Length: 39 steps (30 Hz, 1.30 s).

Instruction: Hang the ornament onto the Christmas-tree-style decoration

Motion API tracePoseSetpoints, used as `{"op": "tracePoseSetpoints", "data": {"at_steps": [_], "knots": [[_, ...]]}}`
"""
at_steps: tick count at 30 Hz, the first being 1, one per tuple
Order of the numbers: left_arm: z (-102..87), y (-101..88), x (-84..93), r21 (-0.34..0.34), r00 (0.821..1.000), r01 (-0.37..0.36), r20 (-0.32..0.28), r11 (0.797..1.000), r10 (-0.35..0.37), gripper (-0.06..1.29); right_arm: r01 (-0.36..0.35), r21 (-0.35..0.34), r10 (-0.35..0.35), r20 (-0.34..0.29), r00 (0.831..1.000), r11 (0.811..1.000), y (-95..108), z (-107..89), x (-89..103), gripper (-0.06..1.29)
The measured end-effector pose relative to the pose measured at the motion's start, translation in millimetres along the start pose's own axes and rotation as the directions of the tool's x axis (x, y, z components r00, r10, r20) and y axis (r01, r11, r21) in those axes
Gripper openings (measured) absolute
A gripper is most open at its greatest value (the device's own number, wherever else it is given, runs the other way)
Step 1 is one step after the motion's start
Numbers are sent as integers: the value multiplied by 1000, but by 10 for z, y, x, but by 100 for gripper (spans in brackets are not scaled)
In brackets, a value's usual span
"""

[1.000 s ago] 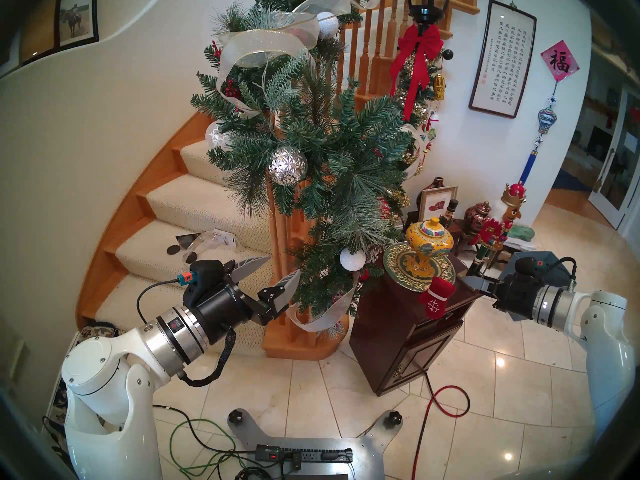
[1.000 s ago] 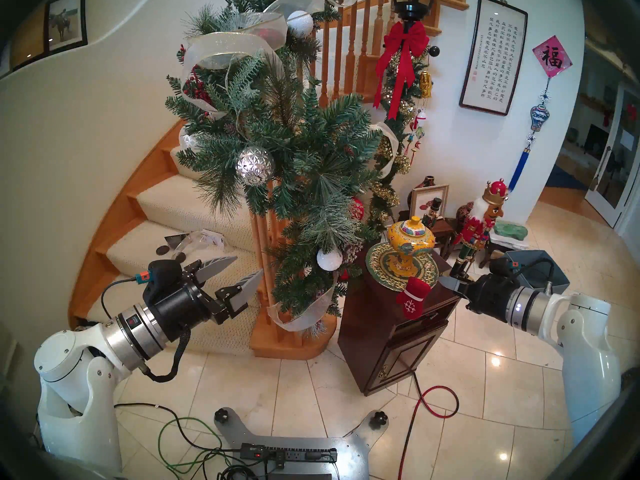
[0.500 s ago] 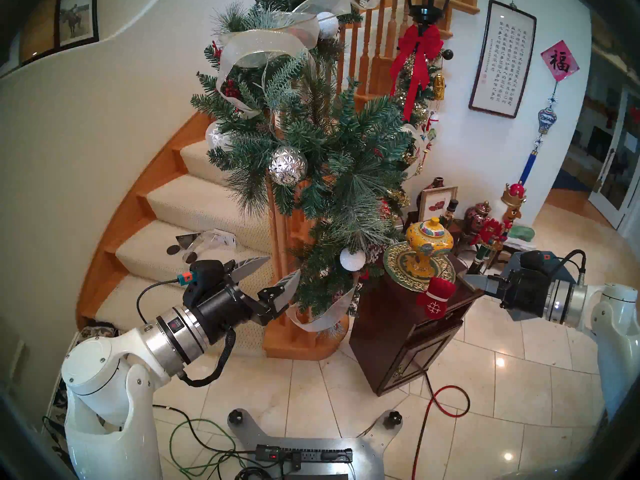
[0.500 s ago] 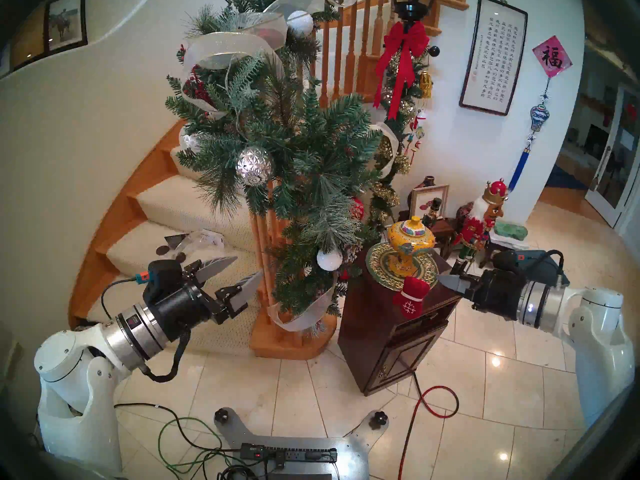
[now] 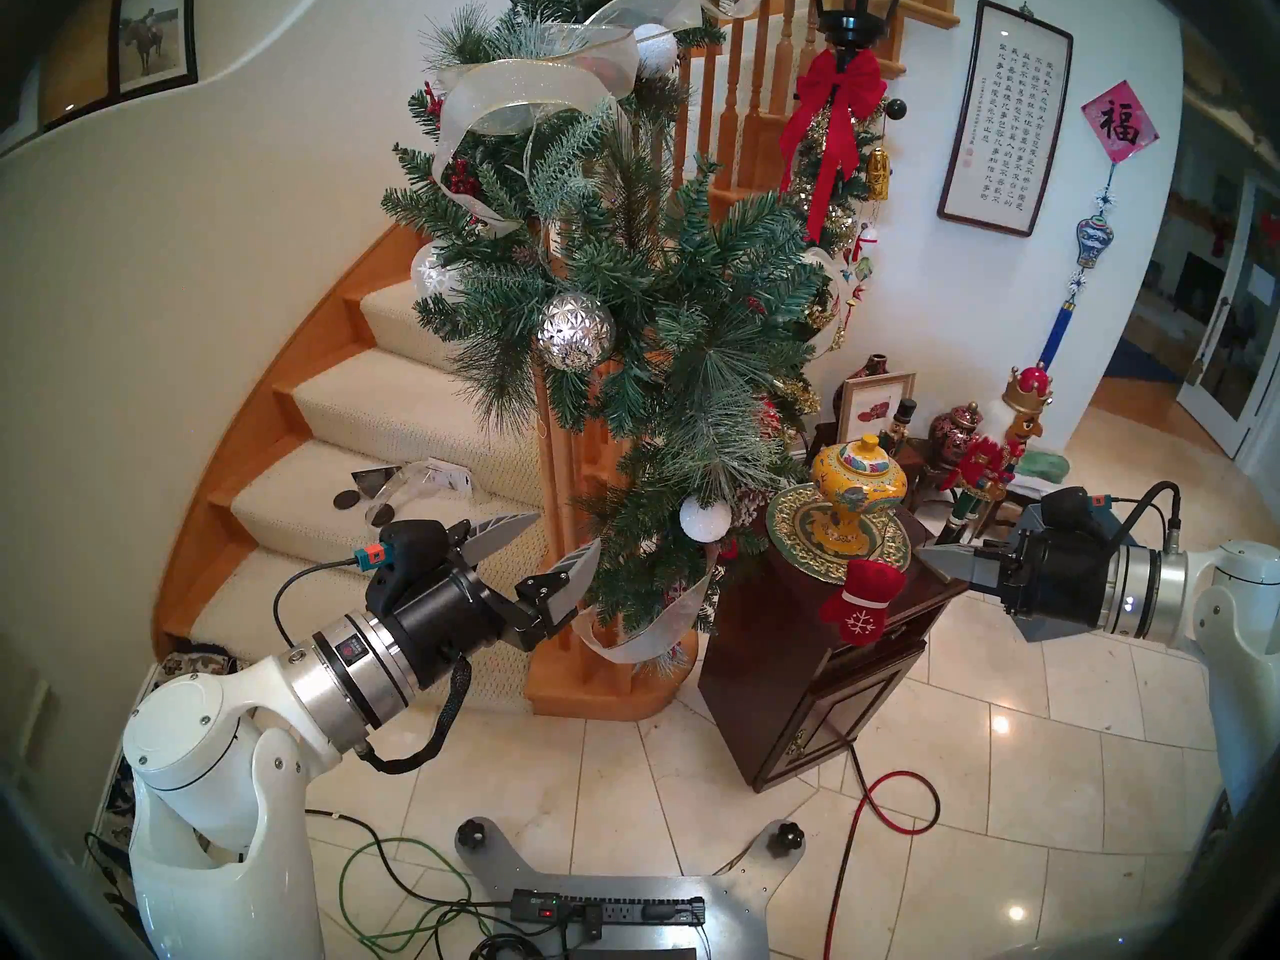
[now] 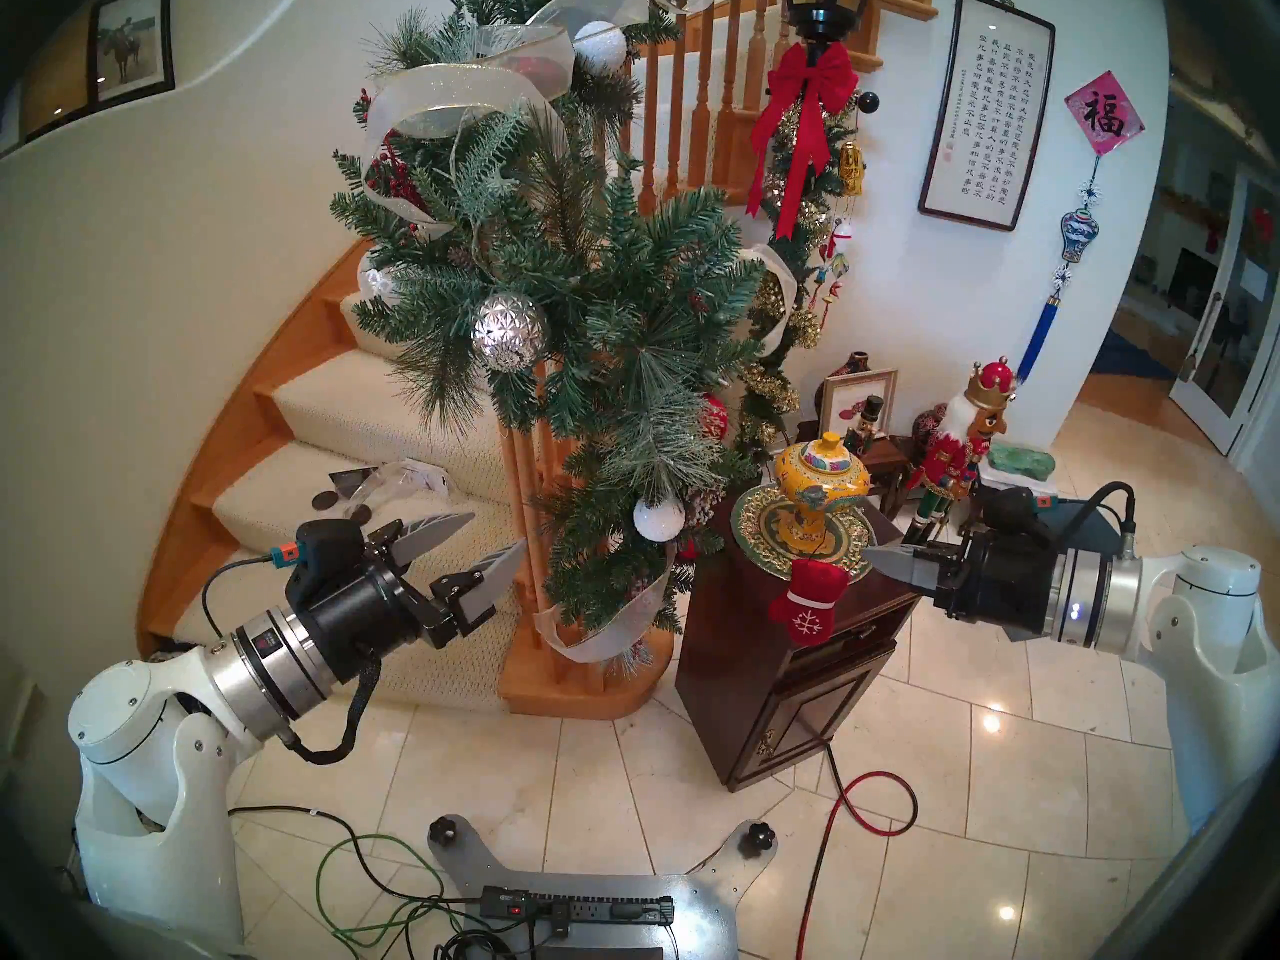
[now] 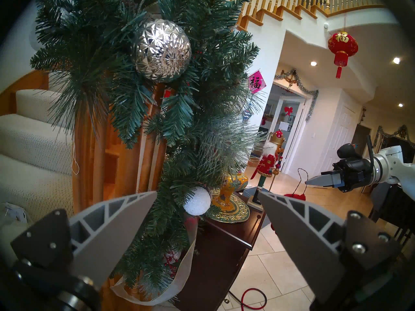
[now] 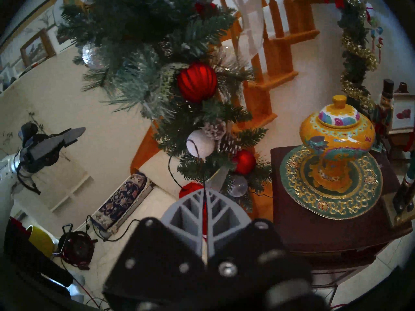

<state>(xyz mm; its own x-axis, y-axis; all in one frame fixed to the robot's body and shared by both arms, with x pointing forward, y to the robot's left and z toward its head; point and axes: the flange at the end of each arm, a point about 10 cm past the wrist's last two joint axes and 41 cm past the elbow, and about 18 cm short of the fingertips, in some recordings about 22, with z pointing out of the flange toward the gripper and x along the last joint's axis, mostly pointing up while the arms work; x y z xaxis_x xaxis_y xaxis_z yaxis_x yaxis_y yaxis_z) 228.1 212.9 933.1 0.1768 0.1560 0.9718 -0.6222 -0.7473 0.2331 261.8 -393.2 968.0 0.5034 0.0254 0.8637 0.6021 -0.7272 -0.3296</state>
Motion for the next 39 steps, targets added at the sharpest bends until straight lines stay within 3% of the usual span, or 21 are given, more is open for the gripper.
{"op": "tracePoseSetpoints", "data": {"at_steps": [17, 31, 39], "knots": [[0, 0, 0, 0, 1000, 0, 0, 1000, 0, 123, 5, 109, -9, 33, 999, 994, -192, 213, 119, -4], [4, -2, -1, -3, 1000, 6, 10, 1000, -6, 124, 5, 127, -12, 49, 999, 992, -255, 372, 167, -4], [13, 14, 19, -55, 999, -17, 26, 998, 18, 123, 20, 121, -25, 40, 999, 992, -272, 376, 207, -4]]}}
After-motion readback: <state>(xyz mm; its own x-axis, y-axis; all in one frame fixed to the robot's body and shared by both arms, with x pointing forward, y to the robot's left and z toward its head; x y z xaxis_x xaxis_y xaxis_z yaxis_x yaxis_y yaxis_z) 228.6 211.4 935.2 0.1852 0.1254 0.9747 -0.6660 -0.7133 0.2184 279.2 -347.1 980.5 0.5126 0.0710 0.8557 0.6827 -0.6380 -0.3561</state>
